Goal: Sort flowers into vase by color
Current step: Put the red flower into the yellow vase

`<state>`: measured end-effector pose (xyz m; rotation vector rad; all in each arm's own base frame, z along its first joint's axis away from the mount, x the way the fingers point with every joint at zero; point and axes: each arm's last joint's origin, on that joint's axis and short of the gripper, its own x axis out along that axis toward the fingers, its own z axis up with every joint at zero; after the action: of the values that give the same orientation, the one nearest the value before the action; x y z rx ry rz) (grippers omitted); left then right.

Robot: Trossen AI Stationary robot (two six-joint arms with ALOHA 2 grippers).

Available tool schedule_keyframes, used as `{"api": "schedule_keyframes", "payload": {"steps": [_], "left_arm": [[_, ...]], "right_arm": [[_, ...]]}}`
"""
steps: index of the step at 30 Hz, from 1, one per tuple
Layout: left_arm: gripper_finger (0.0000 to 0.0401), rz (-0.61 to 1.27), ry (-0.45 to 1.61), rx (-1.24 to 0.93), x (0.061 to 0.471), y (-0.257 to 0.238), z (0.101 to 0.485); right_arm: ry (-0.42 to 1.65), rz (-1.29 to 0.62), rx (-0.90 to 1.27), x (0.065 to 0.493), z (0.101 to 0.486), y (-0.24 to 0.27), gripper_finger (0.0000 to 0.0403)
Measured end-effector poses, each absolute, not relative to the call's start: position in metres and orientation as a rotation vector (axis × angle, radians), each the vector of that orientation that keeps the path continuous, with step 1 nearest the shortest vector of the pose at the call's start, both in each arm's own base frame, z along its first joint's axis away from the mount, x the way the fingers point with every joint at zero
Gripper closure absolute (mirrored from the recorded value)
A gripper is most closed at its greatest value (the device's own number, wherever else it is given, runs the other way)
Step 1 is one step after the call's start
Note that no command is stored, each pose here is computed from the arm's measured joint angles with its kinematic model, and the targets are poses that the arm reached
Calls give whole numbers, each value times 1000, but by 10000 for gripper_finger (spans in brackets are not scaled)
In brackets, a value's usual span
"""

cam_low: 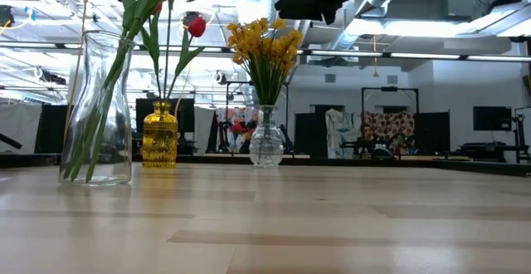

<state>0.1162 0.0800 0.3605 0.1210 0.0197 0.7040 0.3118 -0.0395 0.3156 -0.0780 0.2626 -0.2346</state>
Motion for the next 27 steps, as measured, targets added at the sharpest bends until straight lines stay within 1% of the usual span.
{"api": "schedule_keyframes", "payload": {"steps": [8, 14, 21, 27], "left_arm": [[388, 729, 66, 43, 116, 88, 337], [388, 710, 20, 37, 116, 88, 331], [388, 679, -59, 60, 113, 85, 343], [388, 644, -84, 35, 108, 80, 347]], "right_arm": [[273, -234, -78, 312, 315, -39, 211], [281, -234, -78, 311, 314, -39, 211], [281, -234, -79, 311, 314, -39, 211], [281, -233, -79, 311, 314, -39, 211]]}}
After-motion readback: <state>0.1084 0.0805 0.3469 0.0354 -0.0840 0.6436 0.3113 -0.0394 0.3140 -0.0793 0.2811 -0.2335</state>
